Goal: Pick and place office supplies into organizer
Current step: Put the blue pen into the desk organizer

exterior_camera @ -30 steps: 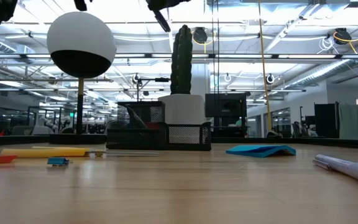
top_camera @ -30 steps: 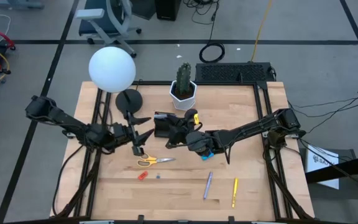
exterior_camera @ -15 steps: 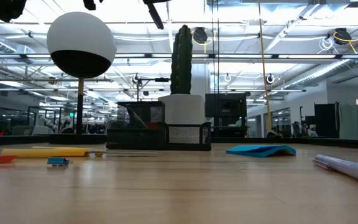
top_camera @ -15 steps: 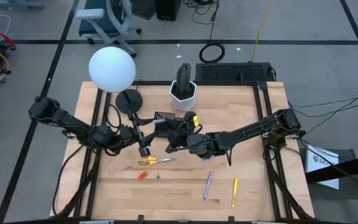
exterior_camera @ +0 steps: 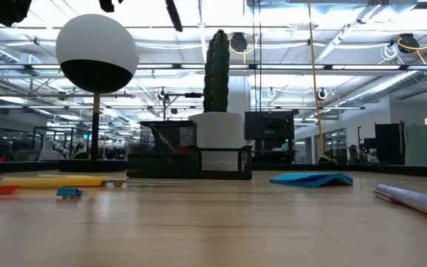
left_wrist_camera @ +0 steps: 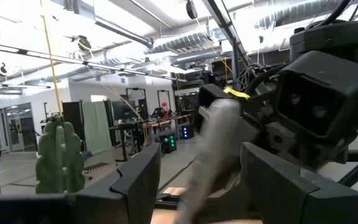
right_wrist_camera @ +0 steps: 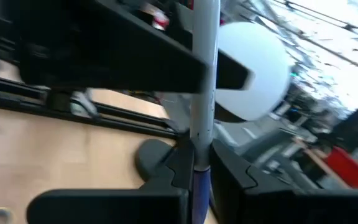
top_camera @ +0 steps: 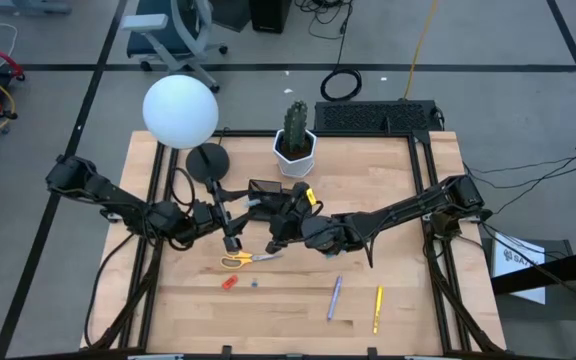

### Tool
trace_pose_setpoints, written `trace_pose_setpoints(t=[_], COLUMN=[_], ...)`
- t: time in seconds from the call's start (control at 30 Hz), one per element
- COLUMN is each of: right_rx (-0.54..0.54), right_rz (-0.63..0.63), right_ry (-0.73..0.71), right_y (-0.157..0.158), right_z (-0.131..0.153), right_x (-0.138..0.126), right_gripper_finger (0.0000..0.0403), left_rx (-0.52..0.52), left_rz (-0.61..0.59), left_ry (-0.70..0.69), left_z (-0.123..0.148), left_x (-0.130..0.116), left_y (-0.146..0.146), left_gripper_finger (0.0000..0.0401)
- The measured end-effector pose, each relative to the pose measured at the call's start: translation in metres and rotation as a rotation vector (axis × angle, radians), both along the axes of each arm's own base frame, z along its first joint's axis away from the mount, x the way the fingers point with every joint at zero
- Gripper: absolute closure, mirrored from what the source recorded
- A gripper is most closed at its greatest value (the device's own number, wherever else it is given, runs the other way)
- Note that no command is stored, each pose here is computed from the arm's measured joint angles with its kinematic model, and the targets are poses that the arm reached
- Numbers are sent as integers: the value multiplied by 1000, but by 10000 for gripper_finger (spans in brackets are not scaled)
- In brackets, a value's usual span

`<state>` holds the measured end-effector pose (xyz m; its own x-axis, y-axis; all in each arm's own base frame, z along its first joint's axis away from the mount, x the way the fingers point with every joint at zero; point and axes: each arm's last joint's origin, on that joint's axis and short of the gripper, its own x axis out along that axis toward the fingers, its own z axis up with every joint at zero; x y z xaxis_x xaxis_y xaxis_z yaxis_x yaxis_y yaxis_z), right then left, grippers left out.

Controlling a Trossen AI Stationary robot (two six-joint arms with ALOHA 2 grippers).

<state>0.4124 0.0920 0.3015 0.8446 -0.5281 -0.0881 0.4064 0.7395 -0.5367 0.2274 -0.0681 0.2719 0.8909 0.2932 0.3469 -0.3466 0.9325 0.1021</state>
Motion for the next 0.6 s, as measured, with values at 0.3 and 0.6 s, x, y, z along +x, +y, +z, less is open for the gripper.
trace_pose_setpoints(t=[0.3,0.6], right_rx=[6,-3], right_rz=[17,18], right_ry=[0,9], right_y=[0,1], right_z=[-1,-2], right_x=[1,1], right_gripper_finger=[399,401], left_rx=[2,45], left_rz=[-3,-37], left_ry=[-1,1], left_z=[0,1], left_x=[0,-1], left_y=[0,-3], left_gripper_finger=[234,389])
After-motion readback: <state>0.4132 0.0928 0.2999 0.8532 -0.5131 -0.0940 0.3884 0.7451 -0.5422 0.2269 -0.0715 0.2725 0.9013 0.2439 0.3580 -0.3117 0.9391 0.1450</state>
